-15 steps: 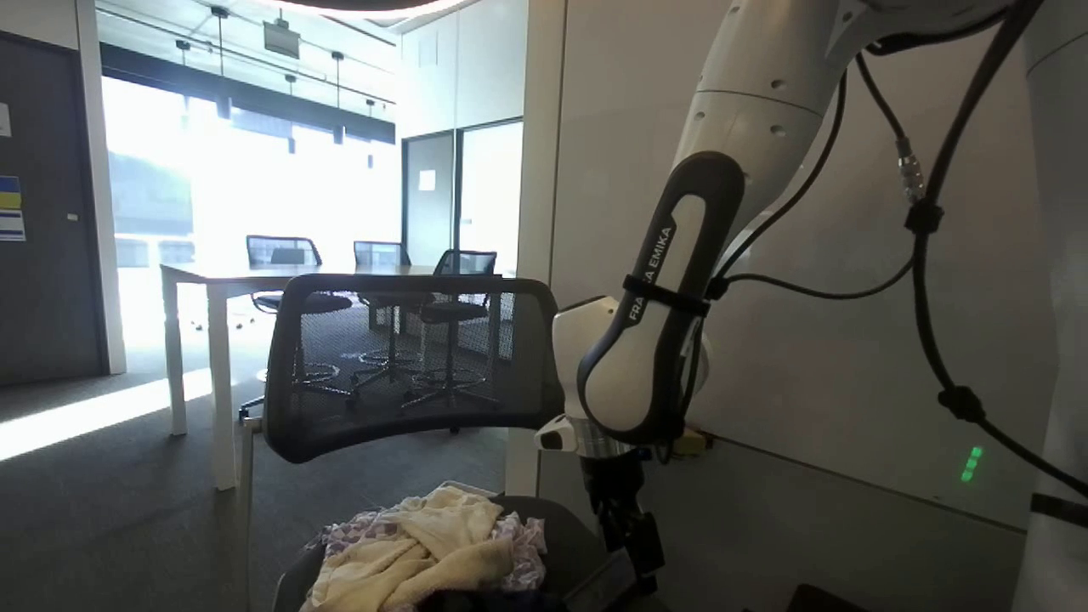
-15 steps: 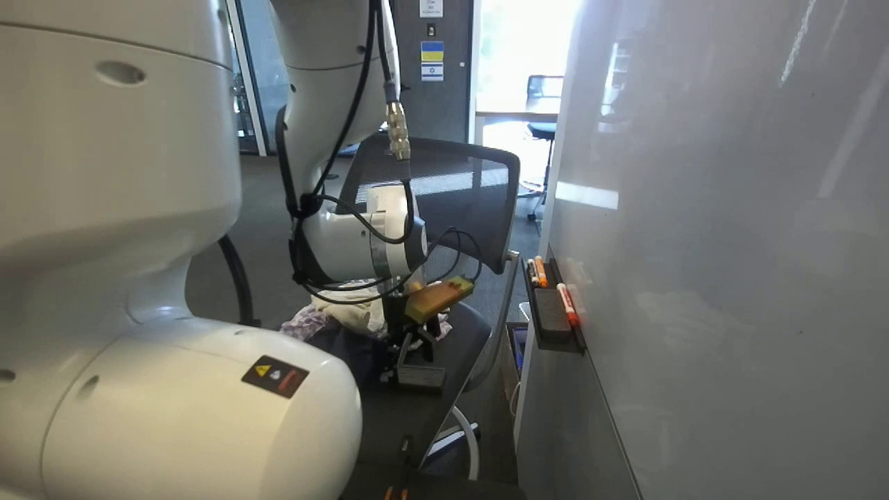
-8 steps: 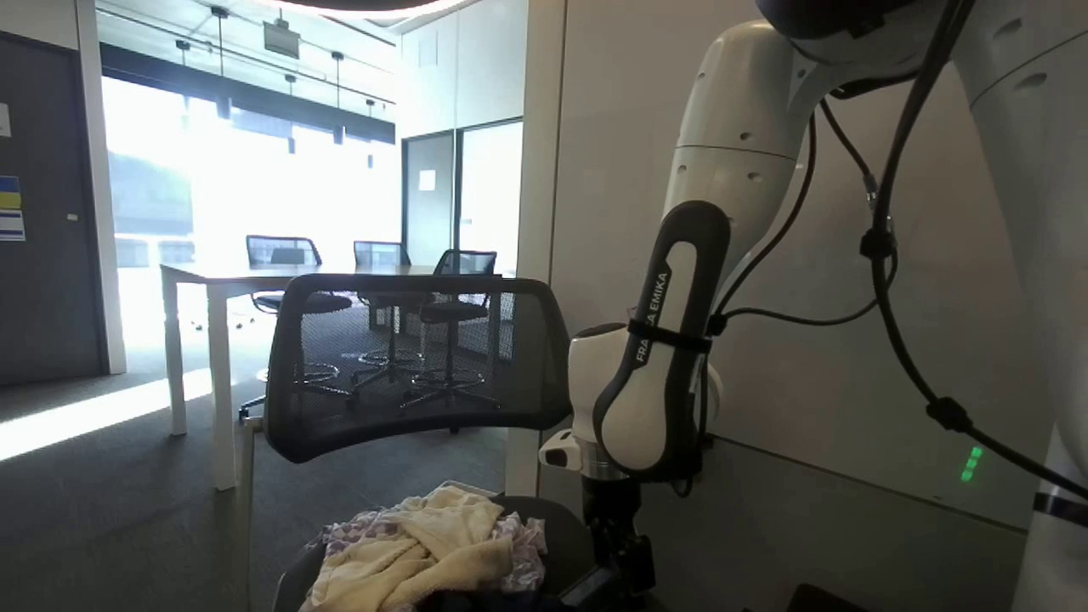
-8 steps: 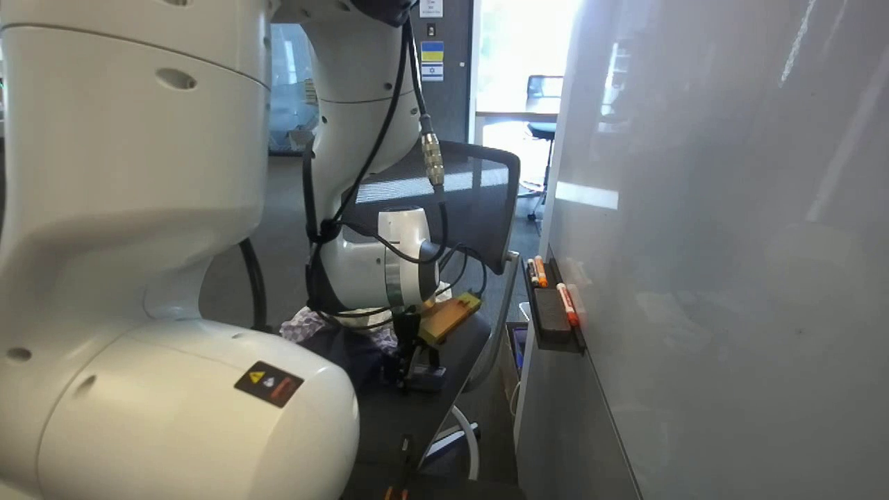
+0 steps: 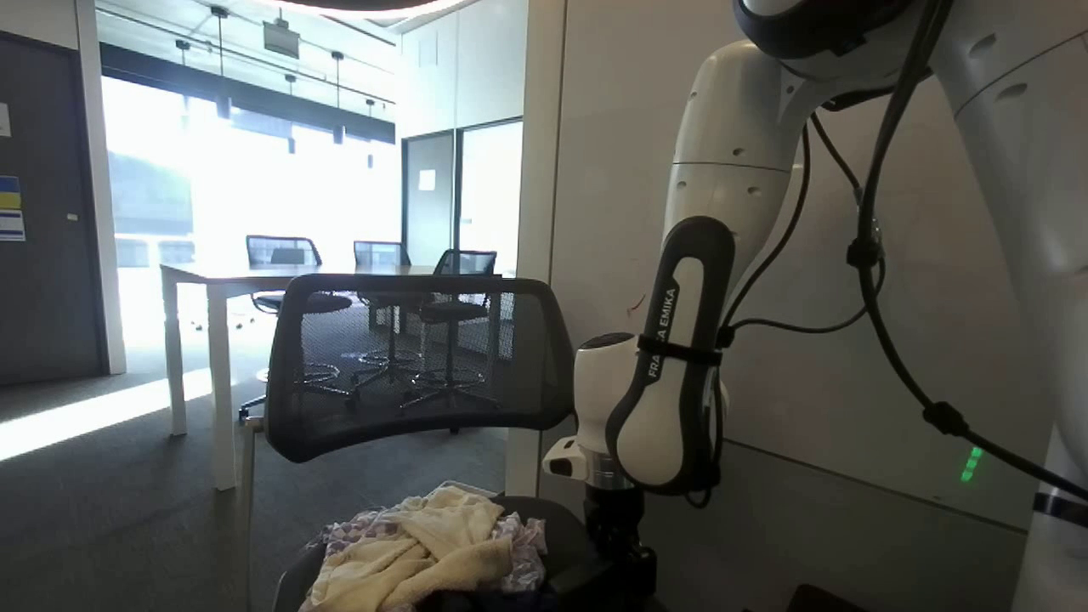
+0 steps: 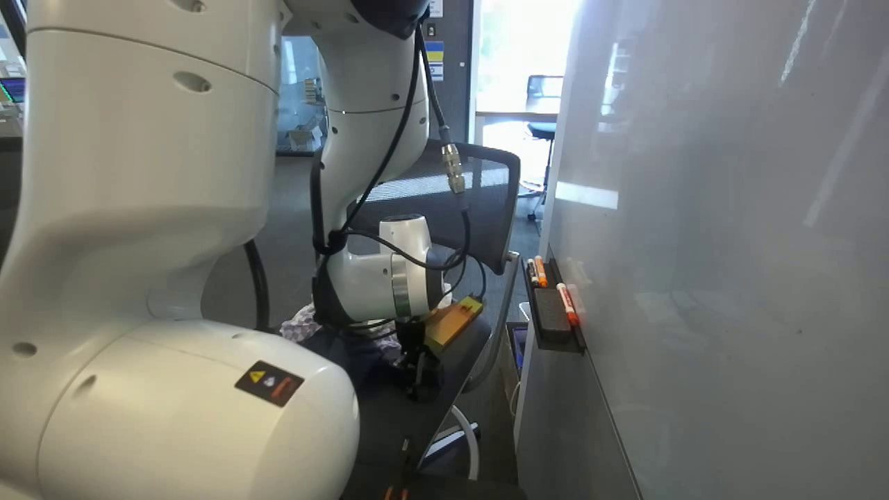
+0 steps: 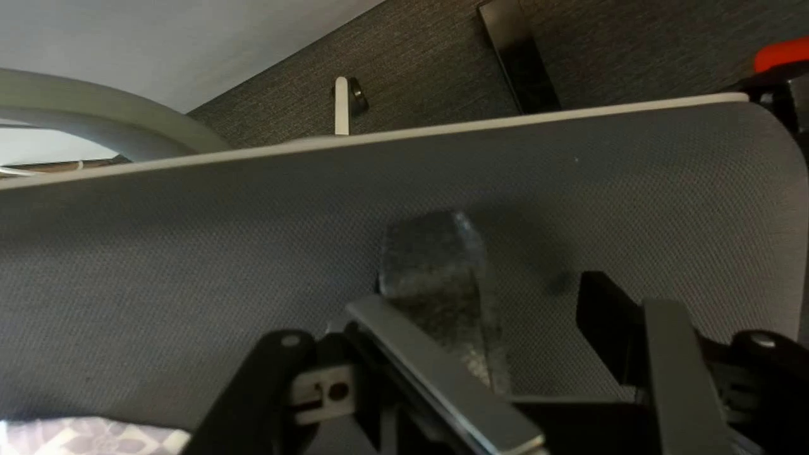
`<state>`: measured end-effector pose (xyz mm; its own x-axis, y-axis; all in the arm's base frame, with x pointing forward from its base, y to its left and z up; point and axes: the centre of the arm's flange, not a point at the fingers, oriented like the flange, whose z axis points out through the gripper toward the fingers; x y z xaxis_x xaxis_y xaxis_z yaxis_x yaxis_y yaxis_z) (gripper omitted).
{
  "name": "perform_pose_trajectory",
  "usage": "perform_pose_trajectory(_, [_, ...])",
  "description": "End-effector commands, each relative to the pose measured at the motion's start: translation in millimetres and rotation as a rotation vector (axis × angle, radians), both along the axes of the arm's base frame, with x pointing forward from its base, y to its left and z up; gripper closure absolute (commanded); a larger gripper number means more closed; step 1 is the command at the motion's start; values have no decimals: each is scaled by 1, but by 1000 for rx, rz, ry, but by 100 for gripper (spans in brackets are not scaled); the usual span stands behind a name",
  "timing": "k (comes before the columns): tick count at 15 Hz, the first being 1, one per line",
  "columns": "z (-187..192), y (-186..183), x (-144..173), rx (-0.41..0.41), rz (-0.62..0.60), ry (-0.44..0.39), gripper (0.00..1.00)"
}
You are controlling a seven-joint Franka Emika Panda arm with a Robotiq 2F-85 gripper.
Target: Pick up the duster, then rub something off of the board
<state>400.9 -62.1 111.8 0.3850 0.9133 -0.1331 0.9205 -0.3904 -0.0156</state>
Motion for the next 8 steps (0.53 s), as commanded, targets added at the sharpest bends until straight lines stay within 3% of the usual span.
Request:
perform_pose_trajectory(1, [3,6,-12,5,-5,14,1])
perform_pose_trajectory(8, [30,45,-31,59,-11,-5,0])
